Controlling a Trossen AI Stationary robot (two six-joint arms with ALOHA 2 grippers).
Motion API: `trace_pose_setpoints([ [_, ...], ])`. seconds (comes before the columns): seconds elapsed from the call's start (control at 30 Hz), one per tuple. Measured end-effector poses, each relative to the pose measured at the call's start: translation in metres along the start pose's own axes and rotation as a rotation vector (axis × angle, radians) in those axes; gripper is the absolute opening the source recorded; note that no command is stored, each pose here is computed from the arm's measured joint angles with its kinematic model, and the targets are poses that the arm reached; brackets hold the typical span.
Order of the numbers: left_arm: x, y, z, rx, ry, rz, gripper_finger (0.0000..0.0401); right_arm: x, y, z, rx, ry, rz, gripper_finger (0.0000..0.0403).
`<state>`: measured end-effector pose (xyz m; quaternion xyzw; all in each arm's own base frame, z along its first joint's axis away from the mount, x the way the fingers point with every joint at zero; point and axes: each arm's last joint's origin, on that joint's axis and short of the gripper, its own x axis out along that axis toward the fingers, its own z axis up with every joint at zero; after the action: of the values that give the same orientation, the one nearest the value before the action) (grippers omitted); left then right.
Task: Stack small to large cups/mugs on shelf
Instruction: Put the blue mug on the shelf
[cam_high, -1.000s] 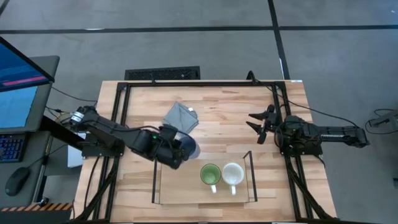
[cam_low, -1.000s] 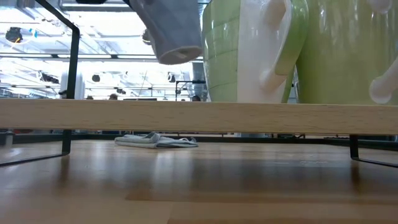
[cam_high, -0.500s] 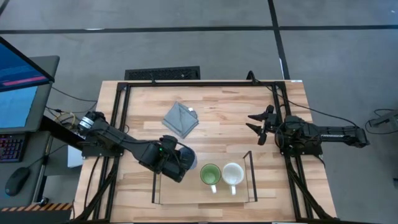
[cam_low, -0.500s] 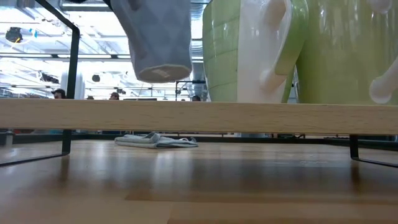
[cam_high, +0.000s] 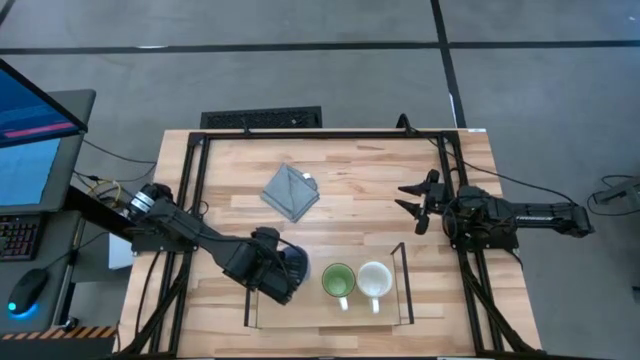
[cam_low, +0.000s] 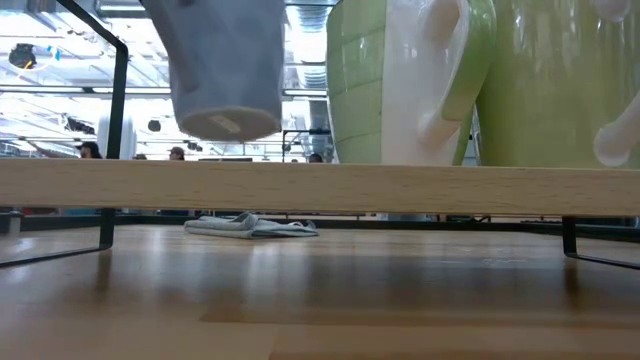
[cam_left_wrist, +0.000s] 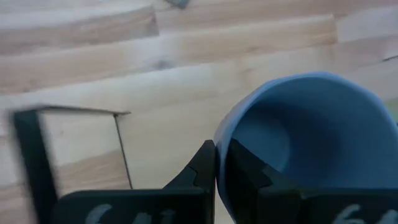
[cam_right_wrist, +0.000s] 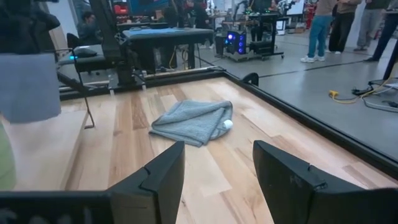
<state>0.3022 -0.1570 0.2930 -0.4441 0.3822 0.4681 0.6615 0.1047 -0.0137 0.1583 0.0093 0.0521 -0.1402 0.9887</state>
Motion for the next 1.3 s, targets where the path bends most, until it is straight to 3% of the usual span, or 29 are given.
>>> trace_pose_setpoints([
  [0.6,0.019,-0.028,-0.019,-0.030,0.027,0.037,0.0005,0.000,0.000,0.000,-0.002,0.000,0.001,0.0212],
  [1.3,0.022,-0.027,-0.029,-0.076,0.042,0.065,0.0005,0.000,0.000,0.000,-0.011,0.001,0.005,0.0212],
])
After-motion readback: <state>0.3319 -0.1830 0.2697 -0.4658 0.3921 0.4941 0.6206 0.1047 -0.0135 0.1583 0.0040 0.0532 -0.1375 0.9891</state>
